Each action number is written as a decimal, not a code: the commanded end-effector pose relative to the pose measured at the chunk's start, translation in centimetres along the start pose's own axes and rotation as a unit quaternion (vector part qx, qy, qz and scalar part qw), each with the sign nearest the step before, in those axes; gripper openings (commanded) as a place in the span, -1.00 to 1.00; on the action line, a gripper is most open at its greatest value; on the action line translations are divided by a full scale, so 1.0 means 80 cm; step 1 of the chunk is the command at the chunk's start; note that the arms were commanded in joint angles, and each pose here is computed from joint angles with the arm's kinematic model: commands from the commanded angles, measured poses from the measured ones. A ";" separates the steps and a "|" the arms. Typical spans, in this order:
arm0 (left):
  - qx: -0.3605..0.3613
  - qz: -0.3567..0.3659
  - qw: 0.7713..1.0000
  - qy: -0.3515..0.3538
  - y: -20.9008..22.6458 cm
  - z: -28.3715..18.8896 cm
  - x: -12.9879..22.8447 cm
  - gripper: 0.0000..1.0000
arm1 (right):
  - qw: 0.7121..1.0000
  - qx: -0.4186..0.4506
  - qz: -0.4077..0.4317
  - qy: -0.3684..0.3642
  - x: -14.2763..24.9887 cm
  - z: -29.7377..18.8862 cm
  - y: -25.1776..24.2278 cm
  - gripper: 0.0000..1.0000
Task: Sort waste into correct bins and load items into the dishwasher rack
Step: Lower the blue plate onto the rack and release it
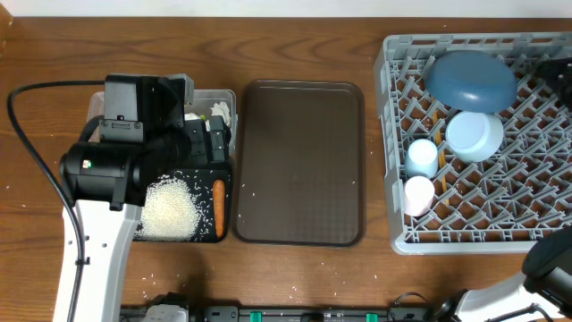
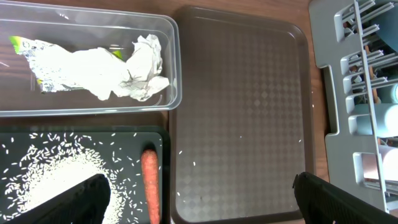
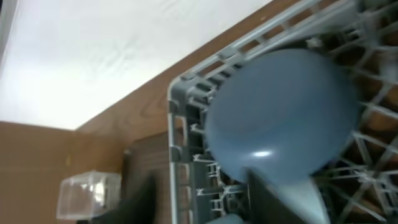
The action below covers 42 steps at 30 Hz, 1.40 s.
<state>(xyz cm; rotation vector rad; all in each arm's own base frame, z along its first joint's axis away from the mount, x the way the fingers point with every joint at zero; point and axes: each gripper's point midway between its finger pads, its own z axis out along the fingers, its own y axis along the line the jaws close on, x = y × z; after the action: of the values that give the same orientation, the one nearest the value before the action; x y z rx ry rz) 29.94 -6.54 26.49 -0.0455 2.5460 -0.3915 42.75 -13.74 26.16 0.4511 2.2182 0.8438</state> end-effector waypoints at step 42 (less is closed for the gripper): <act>-0.006 -0.003 1.000 -0.002 0.004 -0.001 -0.001 0.93 | 0.929 0.340 -0.034 0.142 0.135 0.090 -0.095 -0.98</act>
<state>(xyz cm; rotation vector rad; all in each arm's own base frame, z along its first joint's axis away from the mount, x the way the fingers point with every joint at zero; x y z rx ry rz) 29.94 -6.54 26.49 -0.0455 2.5460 -0.3915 40.88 -10.31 12.32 0.5398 2.7393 0.0473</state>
